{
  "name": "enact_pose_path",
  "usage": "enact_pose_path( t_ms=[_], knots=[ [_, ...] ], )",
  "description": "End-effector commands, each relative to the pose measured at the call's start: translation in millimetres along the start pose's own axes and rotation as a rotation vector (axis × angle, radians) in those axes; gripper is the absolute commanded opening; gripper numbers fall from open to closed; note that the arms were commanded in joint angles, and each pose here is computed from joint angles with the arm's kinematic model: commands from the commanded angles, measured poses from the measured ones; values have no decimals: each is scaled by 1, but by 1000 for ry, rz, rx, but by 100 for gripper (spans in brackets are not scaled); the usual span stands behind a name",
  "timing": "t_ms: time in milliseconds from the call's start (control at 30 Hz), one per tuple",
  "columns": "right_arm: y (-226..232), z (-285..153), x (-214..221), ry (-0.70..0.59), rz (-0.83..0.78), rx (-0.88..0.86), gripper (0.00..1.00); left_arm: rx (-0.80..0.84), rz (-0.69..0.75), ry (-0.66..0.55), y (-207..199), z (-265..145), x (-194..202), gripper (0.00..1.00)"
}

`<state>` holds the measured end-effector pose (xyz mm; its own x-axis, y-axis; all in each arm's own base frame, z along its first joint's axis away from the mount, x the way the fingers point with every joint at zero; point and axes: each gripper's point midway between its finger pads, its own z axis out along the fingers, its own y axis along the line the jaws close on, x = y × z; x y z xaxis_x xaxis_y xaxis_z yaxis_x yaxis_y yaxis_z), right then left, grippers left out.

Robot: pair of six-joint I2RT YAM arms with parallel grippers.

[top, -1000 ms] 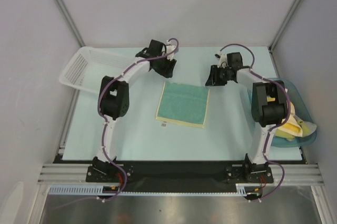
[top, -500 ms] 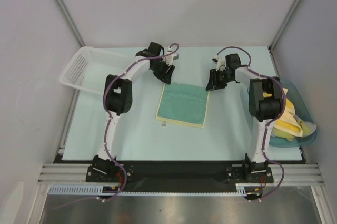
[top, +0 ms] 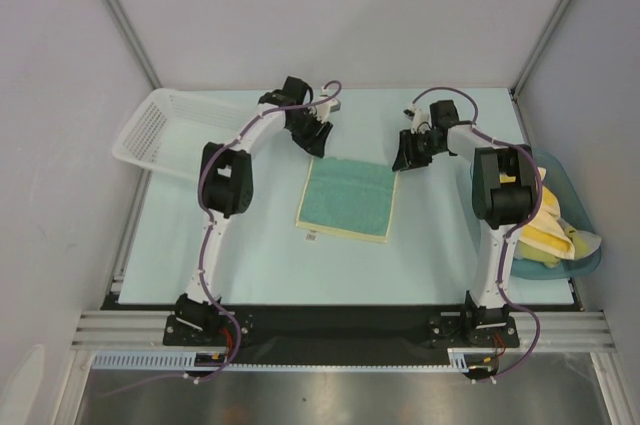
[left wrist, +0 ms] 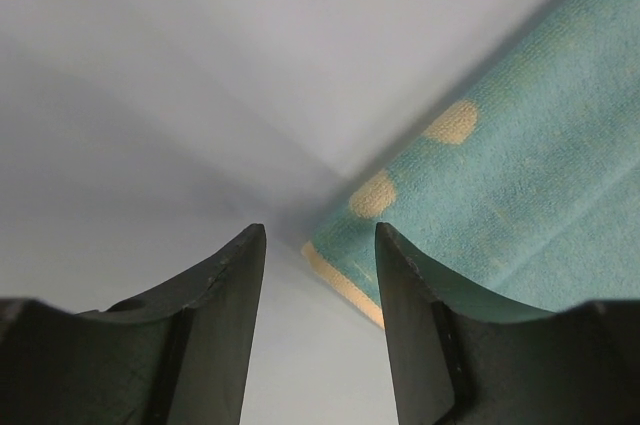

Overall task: Fold and stack the towels
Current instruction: Fold the towel

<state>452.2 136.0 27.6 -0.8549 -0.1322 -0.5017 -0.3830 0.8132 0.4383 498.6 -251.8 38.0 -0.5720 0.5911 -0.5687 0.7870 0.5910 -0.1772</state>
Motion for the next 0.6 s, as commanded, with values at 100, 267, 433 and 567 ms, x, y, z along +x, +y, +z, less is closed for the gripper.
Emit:
enact_pose_path(
  t_ms=[100,267,433,567],
  knots=[
    [-1,0,-9,-10,-27,-19,37,1,47,25,1,-1,2,49],
    [4,-1,-10,-17,-34,-41,27,7,52,21,-1,-2,0,36],
    [3,0,-13,-25,-40,-39,6,8,53,-9,-2,-5,-9,1],
    [6,-7,-24,-53,-56,-26,0,14,48,-57,-6,-15,-24,0]
  ],
)
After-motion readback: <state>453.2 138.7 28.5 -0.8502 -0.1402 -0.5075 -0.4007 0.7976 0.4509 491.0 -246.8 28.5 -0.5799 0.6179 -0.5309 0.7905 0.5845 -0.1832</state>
